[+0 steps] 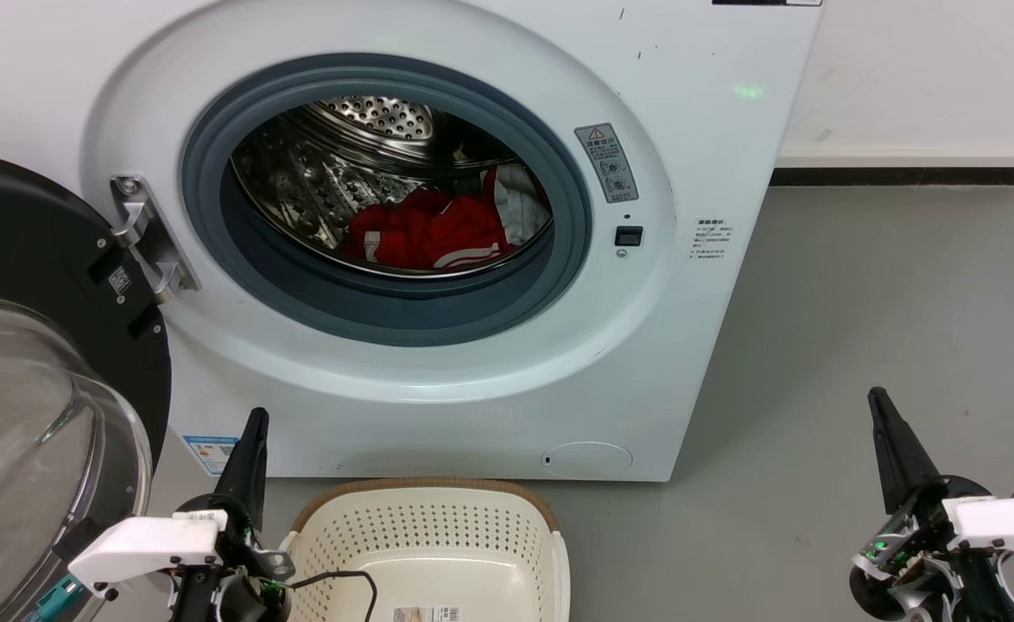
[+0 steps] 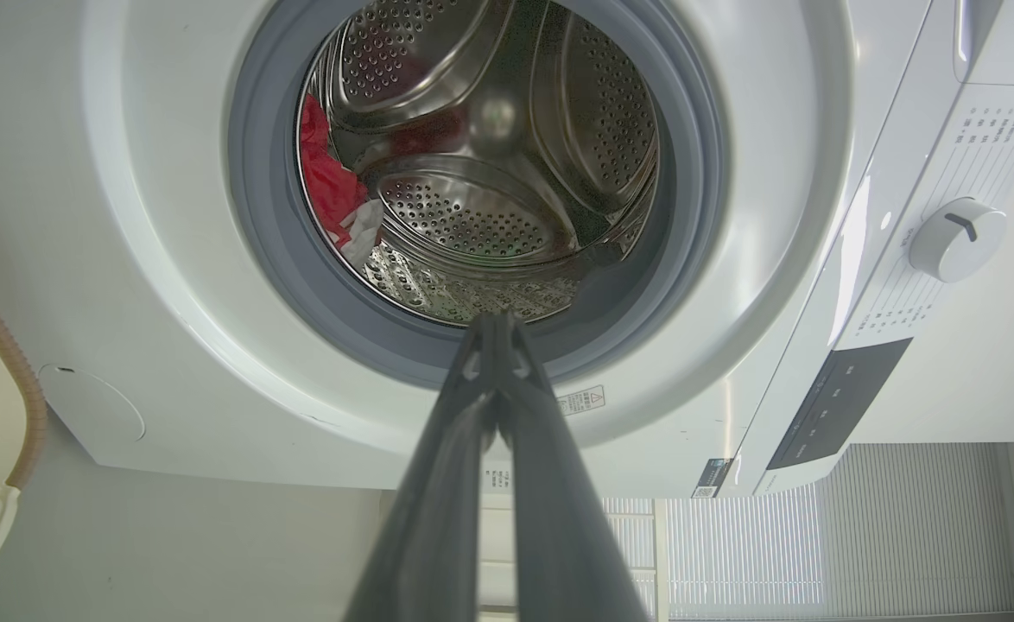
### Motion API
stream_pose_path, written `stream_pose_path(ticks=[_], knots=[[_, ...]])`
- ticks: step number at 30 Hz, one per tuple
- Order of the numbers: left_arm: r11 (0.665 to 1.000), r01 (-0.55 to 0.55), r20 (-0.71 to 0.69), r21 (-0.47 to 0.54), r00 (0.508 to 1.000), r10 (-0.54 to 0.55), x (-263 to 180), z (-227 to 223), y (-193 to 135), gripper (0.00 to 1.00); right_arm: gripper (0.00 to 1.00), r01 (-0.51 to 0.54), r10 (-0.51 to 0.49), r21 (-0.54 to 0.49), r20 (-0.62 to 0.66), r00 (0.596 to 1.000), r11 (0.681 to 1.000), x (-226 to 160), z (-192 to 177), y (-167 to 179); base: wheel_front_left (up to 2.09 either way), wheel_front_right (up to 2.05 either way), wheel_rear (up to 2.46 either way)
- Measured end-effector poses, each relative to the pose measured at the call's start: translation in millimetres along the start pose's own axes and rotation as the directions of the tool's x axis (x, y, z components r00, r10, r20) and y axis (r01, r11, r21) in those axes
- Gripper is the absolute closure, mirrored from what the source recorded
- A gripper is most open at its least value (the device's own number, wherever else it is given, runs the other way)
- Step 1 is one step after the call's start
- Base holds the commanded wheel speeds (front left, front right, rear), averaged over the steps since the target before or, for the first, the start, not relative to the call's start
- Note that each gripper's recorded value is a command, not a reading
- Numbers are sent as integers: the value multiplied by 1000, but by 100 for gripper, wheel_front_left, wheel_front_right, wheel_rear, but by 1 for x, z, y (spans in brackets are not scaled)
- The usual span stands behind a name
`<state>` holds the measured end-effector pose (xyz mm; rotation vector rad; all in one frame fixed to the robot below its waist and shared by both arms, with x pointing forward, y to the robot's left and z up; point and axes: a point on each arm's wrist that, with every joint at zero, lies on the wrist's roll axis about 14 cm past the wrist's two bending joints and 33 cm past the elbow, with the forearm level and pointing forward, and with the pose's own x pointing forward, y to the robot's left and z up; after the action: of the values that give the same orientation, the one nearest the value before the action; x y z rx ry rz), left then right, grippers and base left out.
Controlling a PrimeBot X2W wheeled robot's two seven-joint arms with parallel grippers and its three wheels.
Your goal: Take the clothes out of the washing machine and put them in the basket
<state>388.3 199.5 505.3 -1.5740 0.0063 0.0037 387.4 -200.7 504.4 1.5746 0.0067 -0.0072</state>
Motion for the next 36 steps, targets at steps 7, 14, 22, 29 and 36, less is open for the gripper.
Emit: stream_pose_path(ticks=[7, 14, 22, 29, 36], knots=[[1000, 0, 0, 0, 1000, 0, 0, 0, 0, 100, 100, 0, 0, 0, 0, 1000, 1000, 0, 0, 0, 0, 0, 0], [1000, 0, 0, 0, 1000, 0, 0, 0, 0, 100, 100, 0, 0, 0, 0, 1000, 1000, 0, 0, 0, 0, 0, 0], [1000, 0, 0, 0, 1000, 0, 0, 0, 0, 100, 100, 0, 0, 0, 0, 1000, 1000, 0, 0, 0, 0, 0, 0], [1000, -11, 0, -1, 1000, 11, -1, 0, 4, 0, 0, 11, -11, 1, 0, 1000, 1000, -1, 0, -4, 0, 0, 0], [997, -73, 18, 5, 997, 72, -12, 2, 25, 0, 0, 82, -82, -4, 18, 996, 997, -13, 2, -28, 0, 0, 0]])
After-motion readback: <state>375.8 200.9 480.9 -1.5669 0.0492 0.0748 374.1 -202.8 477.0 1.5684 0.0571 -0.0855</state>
